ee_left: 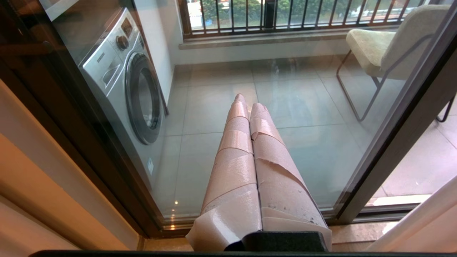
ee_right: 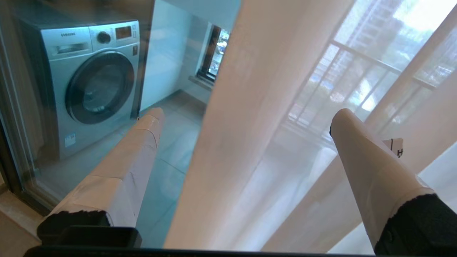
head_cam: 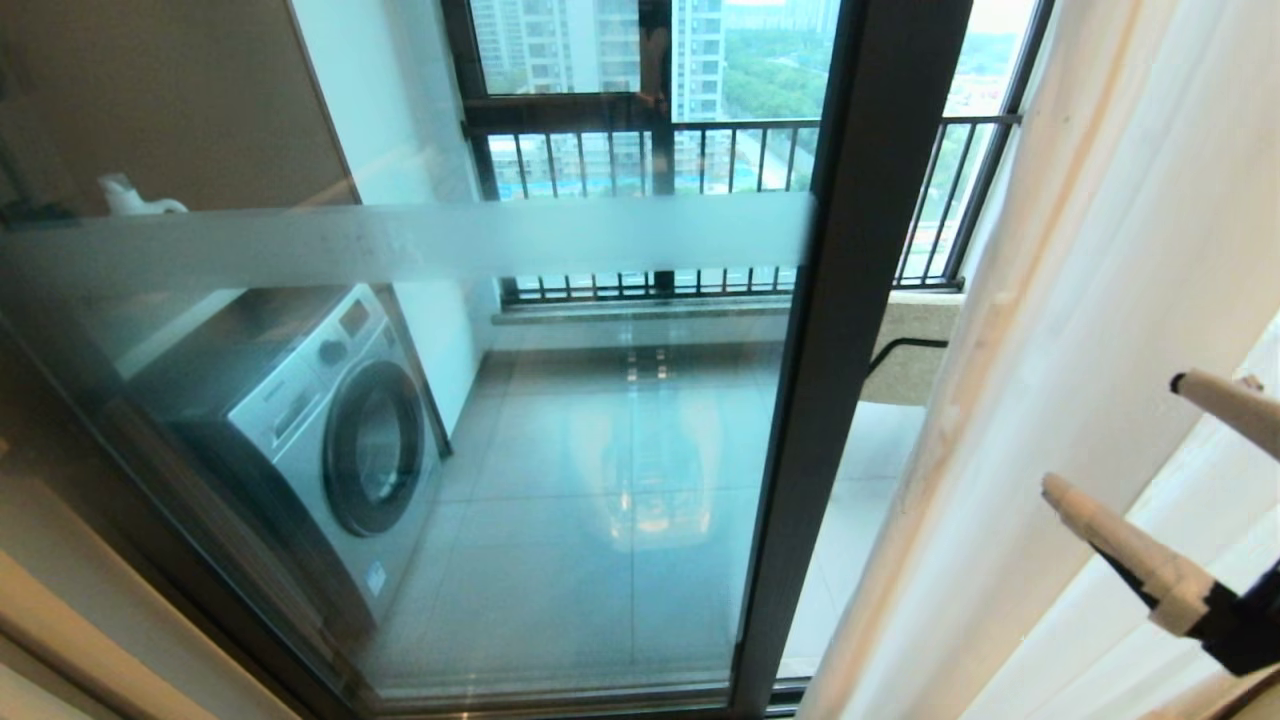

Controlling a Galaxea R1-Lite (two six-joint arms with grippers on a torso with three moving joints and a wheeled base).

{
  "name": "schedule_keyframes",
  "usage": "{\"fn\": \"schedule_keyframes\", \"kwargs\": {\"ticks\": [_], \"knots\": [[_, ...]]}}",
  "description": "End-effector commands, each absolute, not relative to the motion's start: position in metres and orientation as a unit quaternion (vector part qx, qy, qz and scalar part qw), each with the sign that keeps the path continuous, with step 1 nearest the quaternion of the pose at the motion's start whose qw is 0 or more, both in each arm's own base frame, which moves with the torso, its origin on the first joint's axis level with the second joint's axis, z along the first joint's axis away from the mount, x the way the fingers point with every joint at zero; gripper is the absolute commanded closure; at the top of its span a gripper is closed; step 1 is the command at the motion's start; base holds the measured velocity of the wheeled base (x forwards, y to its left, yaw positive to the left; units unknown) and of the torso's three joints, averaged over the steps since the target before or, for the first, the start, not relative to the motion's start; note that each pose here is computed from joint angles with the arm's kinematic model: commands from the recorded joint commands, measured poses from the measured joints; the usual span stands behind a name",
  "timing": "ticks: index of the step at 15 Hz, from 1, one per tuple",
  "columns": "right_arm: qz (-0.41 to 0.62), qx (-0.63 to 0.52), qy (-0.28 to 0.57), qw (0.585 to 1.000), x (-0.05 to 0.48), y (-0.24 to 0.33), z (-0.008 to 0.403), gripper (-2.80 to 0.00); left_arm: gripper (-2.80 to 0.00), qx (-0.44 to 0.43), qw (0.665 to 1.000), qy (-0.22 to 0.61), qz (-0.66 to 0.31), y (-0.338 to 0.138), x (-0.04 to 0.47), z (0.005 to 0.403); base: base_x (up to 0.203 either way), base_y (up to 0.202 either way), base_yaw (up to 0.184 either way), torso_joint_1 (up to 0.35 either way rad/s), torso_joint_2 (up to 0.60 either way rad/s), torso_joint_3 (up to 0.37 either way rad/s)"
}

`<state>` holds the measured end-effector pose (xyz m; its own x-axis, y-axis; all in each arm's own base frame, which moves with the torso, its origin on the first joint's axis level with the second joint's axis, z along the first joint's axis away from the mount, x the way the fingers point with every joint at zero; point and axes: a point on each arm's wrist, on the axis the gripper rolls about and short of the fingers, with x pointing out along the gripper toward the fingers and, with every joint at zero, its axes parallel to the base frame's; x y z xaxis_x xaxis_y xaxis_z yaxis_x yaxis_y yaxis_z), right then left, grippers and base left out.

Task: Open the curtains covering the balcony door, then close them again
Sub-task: Close the inner curtains on both sides

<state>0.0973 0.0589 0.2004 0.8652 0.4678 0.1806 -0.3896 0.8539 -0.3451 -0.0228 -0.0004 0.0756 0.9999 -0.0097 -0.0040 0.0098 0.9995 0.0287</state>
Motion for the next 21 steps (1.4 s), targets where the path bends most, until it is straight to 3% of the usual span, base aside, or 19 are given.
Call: {"fn": "schedule_keyframes", "kwargs": {"ticks": [1,5,6,7,14,21], "knots": [[0.218,-0.147,-0.146,0.954,0.087,0.052,0.203,-2.8,0.0,0.015,1.0,0.002,-0.005,0.0,-0.023,0.075,0.0,0.0,0.0,0.0,0.0,0.0],[0.221,-0.152,-0.136,0.954,0.075,0.045,0.196,-2.8,0.0,0.015,1.0,0.002,-0.005,0.0,-0.023,0.075,0.0,0.0,0.0,0.0,0.0,0.0],[0.221,-0.154,-0.134,0.954,0.072,0.043,0.194,-2.52,0.0,0.015,1.0,0.002,-0.005,0.0,-0.023,0.076,0.0,0.0,0.0,0.0,0.0,0.0],[0.222,-0.154,-0.134,0.953,0.069,0.041,0.193,0.0,0.0,0.015,1.0,0.002,-0.005,0.0,-0.023,0.075,0.0,0.0,0.0,0.0,0.0,0.0],[0.21,-0.156,-0.127,0.957,0.048,0.027,0.18,0.0,0.0,0.015,1.0,0.002,-0.005,0.0,-0.023,0.075,0.0,0.0,0.0,0.0,0.0,0.0],[0.132,-0.156,-0.045,0.978,0.048,0.02,0.155,0.0,0.0,0.015,1.0,0.002,-0.005,0.0,-0.023,0.075,0.0,0.0,0.0,0.0,0.0,0.0]]}}
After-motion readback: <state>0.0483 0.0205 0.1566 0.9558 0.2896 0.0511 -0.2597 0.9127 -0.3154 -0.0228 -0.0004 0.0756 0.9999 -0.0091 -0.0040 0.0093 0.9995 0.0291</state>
